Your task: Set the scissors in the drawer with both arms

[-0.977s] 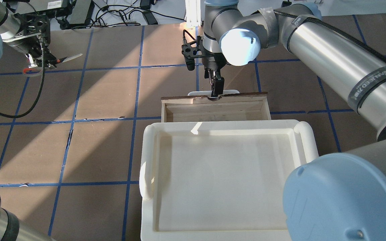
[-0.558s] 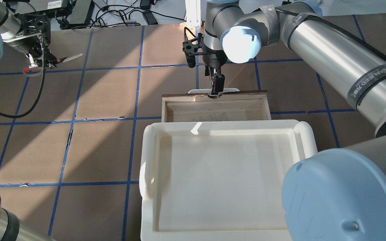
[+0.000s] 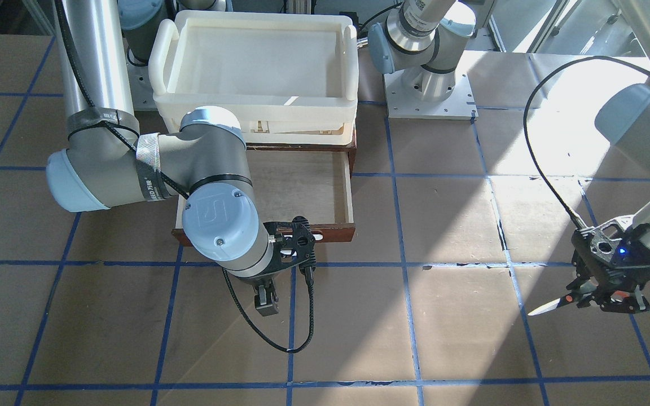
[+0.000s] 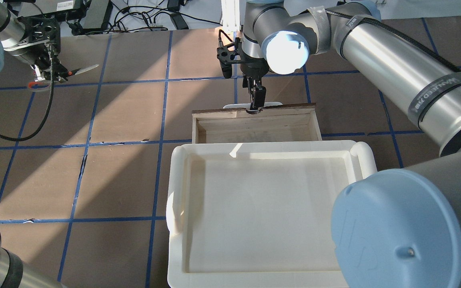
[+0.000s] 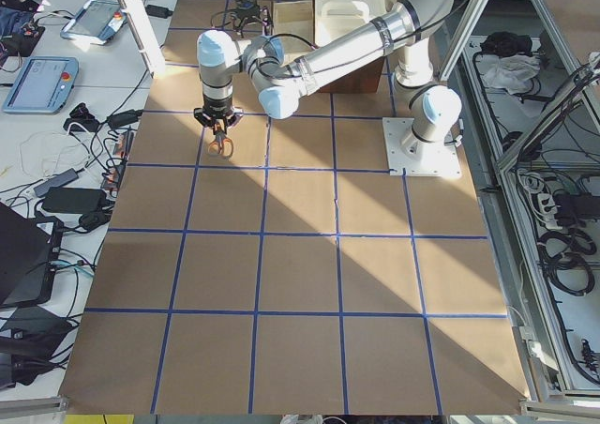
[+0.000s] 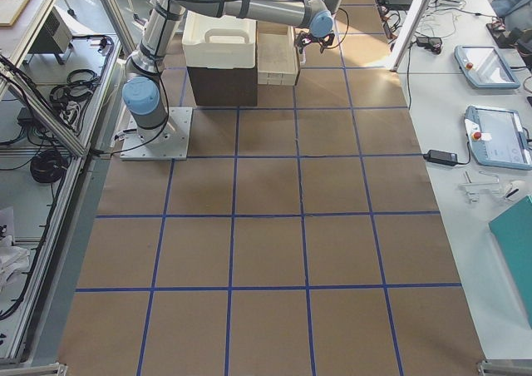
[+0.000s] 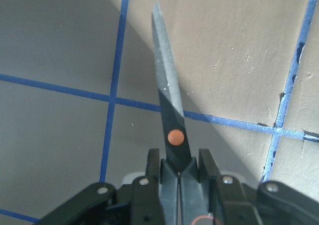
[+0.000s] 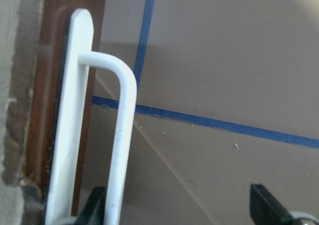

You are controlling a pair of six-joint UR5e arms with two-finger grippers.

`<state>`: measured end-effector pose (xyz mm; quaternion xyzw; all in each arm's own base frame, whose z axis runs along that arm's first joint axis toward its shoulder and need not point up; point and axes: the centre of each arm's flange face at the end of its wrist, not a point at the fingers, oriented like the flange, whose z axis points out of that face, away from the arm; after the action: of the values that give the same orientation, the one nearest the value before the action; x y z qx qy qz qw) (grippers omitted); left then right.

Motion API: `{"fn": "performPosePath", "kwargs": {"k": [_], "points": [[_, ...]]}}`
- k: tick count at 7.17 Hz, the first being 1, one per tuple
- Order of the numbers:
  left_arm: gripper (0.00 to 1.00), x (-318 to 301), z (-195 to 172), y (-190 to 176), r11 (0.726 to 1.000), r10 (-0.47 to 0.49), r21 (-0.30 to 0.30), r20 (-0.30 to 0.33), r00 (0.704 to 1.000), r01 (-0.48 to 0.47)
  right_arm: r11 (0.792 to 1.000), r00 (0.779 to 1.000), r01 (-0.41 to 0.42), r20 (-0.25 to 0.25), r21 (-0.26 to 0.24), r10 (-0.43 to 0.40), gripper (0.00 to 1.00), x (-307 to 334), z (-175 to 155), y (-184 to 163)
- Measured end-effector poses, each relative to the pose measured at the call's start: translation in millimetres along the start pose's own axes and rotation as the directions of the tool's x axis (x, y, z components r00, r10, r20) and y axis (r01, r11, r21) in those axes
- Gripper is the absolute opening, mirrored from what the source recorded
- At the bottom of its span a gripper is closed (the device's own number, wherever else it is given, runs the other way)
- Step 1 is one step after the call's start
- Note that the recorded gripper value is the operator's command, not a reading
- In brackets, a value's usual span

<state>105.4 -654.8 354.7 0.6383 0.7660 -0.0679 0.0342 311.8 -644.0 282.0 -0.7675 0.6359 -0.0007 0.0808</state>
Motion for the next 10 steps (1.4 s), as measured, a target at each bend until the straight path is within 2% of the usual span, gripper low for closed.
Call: {"fn": "performPosePath", "kwargs": {"k": [3,5,7,8,10], "points": [[0.00,0.1,1.4,0.0,1.000,0.000,-0.001,-0.004,1.000,0.000,1.000,1.000,-0.009,-0.001,0.001,0.009,1.00,0.6,-1.2,0.1],[0.00,0.1,2.3,-0.7,1.000,0.001,0.001,-0.005,1.000,-0.001,1.000,0.999,-0.023,0.037,-0.002,0.024,1.00,-6.4,-4.8,1.6],[0.00,0.5,0.2,-6.8,1.000,0.008,0.001,-0.002,1.000,-0.008,0.999,0.998,-0.039,0.052,0.008,0.039,1.00,-11.6,-14.1,4.6],[0.00,1.4,-3.4,-16.9,1.000,0.015,0.001,0.003,1.000,-0.015,0.998,0.997,-0.059,0.058,0.030,0.057,1.00,-14.5,-24.9,9.0],[0.00,4.7,-10.6,-40.2,0.999,0.033,0.003,0.010,0.999,-0.033,0.992,0.991,-0.117,0.072,0.057,0.113,1.00,-21.1,-67.7,36.4]]}}
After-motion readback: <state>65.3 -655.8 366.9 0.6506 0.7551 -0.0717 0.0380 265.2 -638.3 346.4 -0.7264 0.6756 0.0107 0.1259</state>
